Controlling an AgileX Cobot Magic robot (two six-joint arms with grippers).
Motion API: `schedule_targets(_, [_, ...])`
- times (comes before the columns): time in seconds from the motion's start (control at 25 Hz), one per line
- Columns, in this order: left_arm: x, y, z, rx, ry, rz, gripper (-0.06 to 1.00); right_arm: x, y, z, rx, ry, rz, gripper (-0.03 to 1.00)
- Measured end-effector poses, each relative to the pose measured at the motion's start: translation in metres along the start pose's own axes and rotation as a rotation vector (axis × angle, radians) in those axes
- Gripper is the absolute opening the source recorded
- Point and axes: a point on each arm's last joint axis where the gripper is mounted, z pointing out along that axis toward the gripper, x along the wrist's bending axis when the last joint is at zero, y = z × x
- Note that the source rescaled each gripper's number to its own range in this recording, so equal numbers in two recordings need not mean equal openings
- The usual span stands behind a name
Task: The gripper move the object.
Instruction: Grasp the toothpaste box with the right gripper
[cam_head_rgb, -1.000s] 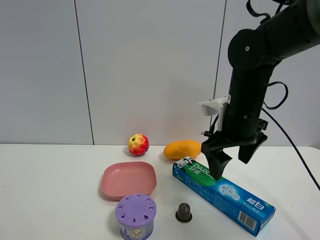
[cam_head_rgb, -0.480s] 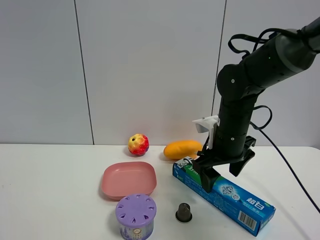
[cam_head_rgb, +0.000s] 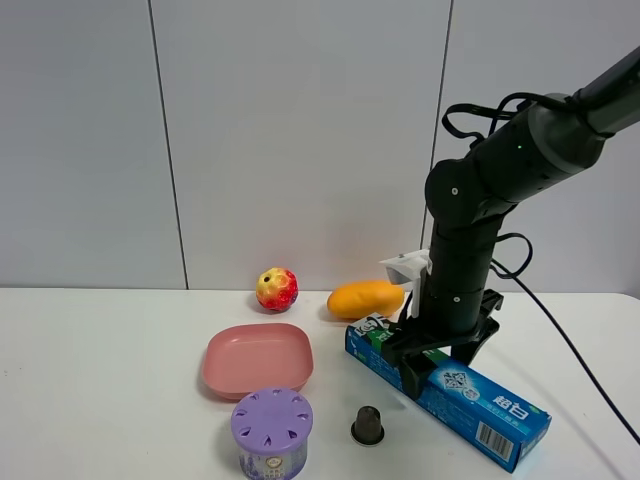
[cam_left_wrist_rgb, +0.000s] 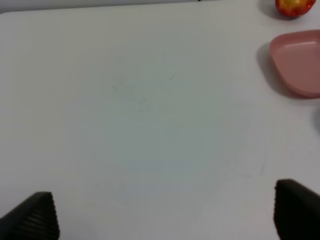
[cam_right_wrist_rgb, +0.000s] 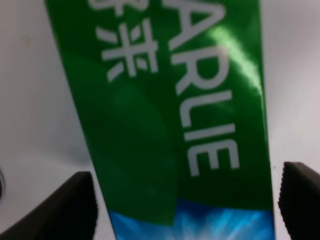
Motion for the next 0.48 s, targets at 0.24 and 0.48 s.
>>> schedule_targets(0.24, [0.0000, 0.0000, 0.0000, 0.000, 0.000, 0.000, 1.00, 0.0005, -0.0008, 0.0073, 0.016, -0.003, -0.006, 0.54])
schedule_targets(0.48, [0.0000, 0.0000, 0.0000, 0.000, 0.000, 0.000, 1.00, 0.0001, 0.0007, 0.0080, 0.000, -0.008, -0.013, 0.39])
